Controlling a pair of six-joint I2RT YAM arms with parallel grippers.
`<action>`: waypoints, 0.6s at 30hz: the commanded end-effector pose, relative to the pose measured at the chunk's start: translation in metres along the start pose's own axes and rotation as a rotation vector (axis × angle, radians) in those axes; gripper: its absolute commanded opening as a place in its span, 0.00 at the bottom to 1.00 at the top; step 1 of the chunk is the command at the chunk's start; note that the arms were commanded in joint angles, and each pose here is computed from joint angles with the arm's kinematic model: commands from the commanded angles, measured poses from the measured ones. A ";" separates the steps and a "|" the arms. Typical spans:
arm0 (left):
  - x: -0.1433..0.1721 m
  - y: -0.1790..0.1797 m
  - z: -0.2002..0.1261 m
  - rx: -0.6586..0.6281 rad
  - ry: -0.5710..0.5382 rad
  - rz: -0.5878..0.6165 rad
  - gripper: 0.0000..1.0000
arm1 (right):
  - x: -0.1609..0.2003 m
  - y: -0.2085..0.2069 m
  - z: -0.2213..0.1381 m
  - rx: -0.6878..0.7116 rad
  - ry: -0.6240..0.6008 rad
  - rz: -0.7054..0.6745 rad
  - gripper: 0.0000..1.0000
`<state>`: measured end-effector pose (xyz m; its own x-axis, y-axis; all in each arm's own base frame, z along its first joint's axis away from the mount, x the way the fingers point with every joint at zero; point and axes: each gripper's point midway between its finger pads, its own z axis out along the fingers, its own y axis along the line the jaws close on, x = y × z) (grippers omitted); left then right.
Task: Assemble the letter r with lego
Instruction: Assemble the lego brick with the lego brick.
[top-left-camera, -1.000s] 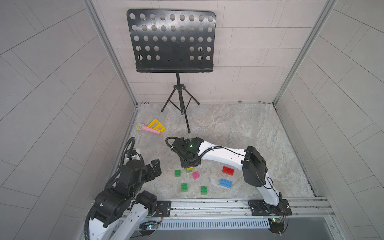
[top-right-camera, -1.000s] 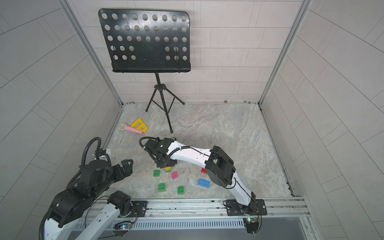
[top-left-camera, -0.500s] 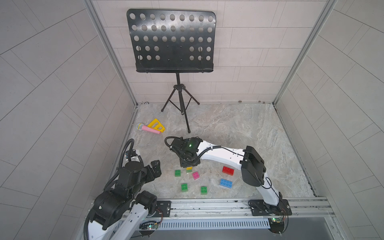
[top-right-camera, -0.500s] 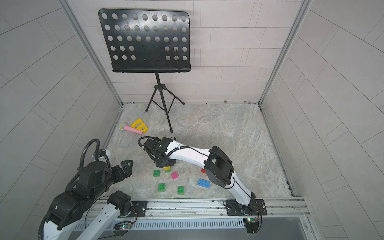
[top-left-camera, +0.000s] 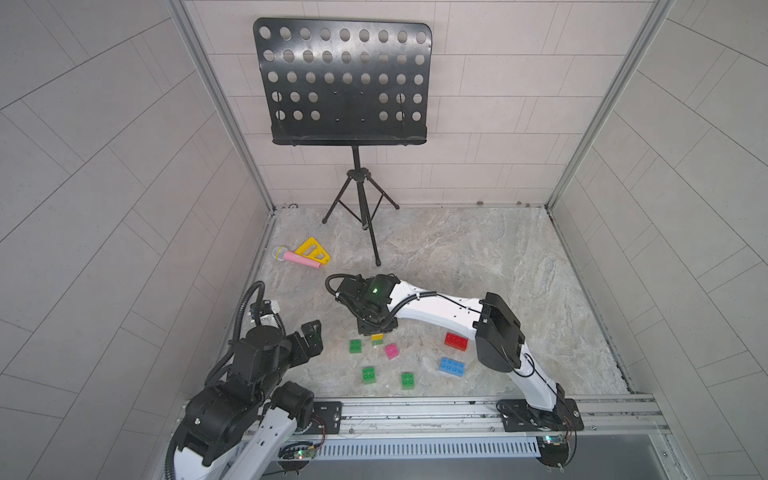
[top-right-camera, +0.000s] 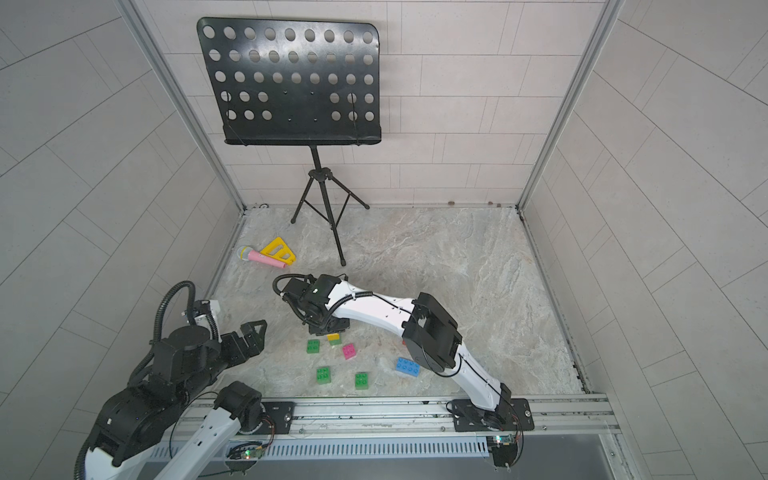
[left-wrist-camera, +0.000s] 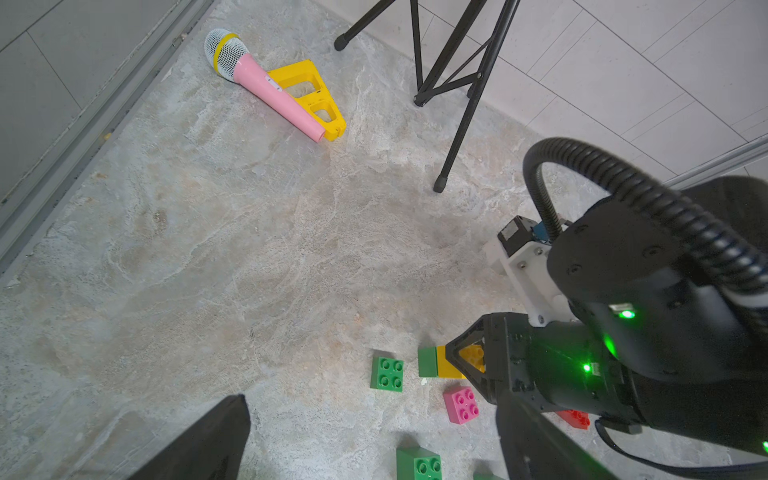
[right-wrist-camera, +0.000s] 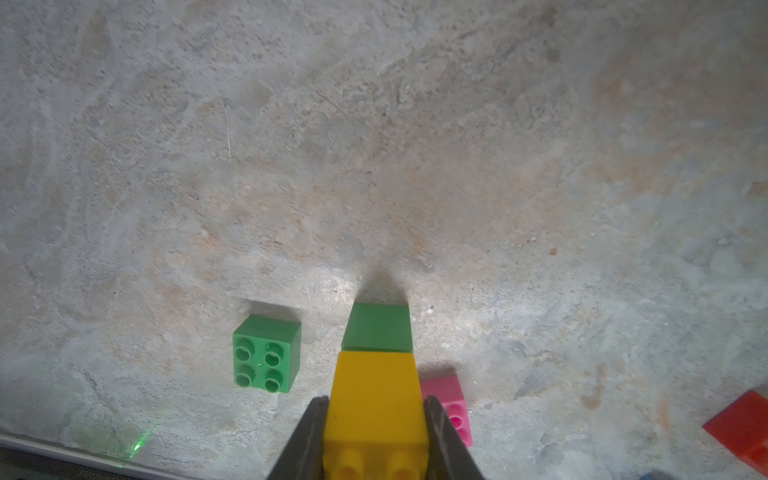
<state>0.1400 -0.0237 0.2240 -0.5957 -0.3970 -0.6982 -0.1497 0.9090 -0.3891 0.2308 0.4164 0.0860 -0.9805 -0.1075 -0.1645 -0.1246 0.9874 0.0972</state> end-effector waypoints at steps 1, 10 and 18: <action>0.000 0.000 0.001 0.005 -0.011 0.005 1.00 | 0.012 -0.018 0.018 0.114 0.036 -0.005 0.00; 0.000 -0.001 0.001 0.015 -0.014 0.006 1.00 | 0.023 -0.032 0.040 0.186 0.087 -0.017 0.00; -0.001 -0.002 0.000 0.023 -0.019 0.013 1.00 | 0.048 -0.042 0.083 0.218 0.234 -0.041 0.00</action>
<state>0.1396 -0.0257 0.2245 -0.5940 -0.3966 -0.6999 -0.1360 0.9070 -0.3985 0.2305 0.4177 0.0769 -0.9820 -0.1264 -0.1404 -0.1381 0.9874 0.0772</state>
